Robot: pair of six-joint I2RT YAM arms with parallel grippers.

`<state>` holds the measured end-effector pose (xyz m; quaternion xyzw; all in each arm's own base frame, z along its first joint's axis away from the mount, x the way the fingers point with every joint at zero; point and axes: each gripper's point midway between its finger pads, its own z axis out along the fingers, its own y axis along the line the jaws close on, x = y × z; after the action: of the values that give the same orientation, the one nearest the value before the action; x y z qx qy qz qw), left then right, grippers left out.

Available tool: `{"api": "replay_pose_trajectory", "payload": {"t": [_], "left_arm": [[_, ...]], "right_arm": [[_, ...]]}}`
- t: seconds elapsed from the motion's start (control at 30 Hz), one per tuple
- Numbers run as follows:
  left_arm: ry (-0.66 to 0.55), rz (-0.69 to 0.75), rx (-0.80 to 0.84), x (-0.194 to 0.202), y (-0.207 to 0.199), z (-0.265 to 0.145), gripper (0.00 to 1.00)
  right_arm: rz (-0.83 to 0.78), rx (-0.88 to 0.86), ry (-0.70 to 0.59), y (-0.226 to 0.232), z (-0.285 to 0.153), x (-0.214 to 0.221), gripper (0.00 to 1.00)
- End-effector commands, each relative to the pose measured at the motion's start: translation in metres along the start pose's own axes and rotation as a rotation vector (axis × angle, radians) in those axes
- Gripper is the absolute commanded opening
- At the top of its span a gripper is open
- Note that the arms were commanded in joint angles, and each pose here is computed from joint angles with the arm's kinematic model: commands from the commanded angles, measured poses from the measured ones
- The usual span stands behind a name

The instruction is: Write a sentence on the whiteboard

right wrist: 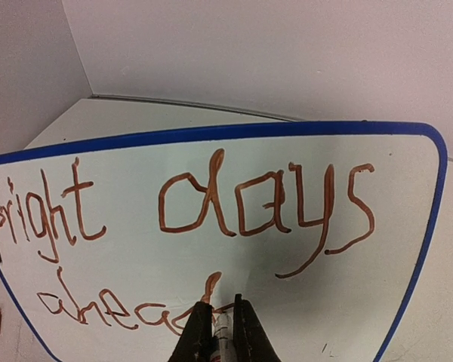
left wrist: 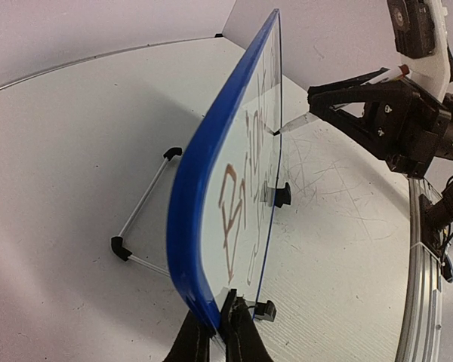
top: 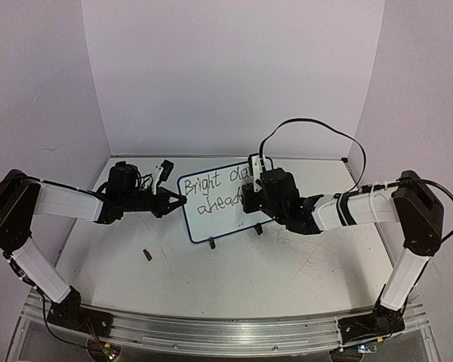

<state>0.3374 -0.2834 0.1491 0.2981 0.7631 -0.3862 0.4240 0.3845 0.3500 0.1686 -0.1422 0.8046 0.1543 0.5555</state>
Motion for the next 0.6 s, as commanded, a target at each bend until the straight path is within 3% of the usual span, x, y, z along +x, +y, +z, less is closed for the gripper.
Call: {"api": "replay_pose_trajectory", "payload": {"t": [0.0,0.57], "left_arm": [[0.011,0.07,-0.122,-0.0016,0.0244,-0.0026,0.0],[0.014,0.069,-0.124,0.0,0.0249,-0.0026,0.0]], "right_arm": [[-0.016,0.059,0.018,-0.0101,0.0043,0.0097,0.0],[-0.021,0.082,0.027,-0.0155,0.0011,0.0125,0.0]]}}
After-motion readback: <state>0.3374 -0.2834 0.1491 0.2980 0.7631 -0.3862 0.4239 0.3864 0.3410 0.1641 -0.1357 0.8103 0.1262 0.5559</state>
